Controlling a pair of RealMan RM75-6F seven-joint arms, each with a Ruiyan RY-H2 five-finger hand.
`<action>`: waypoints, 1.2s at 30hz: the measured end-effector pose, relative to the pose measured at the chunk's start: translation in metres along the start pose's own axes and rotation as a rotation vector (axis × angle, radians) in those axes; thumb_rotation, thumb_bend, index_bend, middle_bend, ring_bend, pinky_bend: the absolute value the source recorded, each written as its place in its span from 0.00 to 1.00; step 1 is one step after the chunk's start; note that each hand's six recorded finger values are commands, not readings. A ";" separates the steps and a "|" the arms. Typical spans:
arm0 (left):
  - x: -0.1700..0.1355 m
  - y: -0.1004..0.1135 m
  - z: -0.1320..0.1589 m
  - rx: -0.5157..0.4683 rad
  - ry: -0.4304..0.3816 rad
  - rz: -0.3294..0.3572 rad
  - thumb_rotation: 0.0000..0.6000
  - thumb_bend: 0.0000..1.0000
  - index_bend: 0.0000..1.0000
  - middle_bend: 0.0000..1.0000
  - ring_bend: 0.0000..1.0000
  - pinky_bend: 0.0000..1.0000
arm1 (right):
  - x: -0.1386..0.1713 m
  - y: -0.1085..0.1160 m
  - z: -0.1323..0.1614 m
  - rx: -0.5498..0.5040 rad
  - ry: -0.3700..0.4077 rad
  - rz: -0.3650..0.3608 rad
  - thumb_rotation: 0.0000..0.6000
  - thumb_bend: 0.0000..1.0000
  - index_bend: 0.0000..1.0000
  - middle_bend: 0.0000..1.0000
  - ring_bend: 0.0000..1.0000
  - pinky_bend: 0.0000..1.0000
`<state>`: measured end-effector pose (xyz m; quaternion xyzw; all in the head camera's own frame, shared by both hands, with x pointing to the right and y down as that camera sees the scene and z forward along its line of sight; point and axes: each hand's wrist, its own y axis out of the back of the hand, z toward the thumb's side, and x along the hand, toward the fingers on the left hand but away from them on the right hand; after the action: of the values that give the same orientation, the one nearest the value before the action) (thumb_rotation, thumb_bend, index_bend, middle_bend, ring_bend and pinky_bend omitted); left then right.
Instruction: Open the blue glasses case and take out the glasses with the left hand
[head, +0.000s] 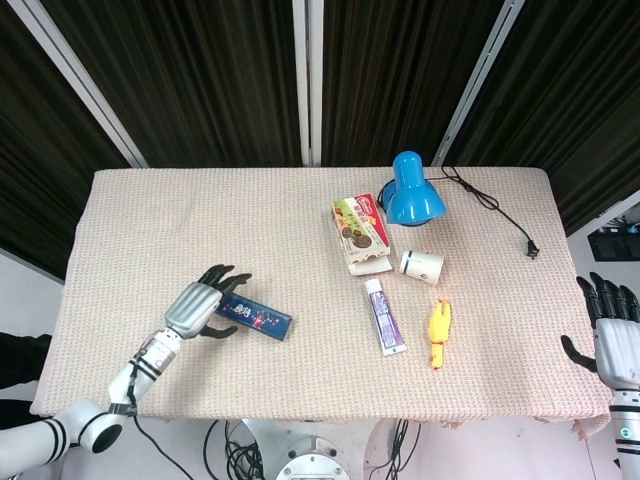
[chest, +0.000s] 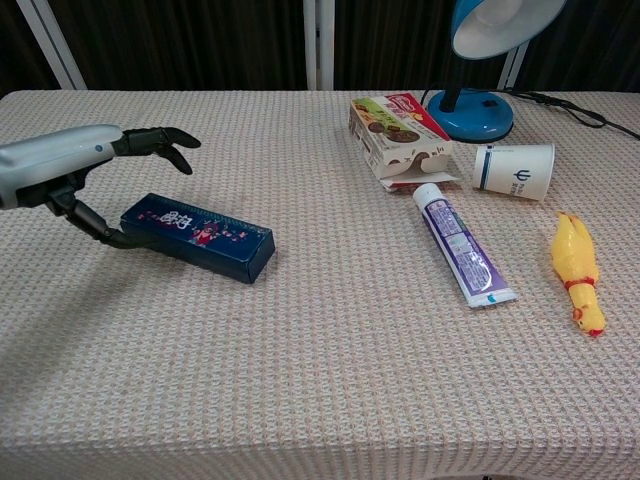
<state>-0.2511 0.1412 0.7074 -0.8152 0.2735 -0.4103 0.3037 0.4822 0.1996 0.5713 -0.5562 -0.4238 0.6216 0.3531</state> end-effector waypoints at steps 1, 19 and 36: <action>0.000 0.000 0.000 0.000 -0.002 -0.004 1.00 0.21 0.10 0.20 0.00 0.07 | 0.000 0.000 0.000 0.001 -0.003 0.000 1.00 0.21 0.00 0.00 0.00 0.00; 0.007 -0.008 0.009 -0.009 -0.041 -0.027 1.00 0.23 0.18 0.27 0.00 0.09 | -0.001 -0.002 -0.002 0.000 -0.015 0.020 1.00 0.22 0.00 0.00 0.00 0.00; 0.007 -0.011 0.007 -0.020 -0.035 -0.032 1.00 0.24 0.19 0.31 0.01 0.08 | -0.001 -0.003 -0.004 -0.002 -0.022 0.025 1.00 0.23 0.00 0.00 0.00 0.00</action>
<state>-0.2395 0.1451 0.7154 -0.8295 0.2593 -0.3981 0.2936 0.4858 0.2002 0.5745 -0.5550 -0.4212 0.6317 0.3400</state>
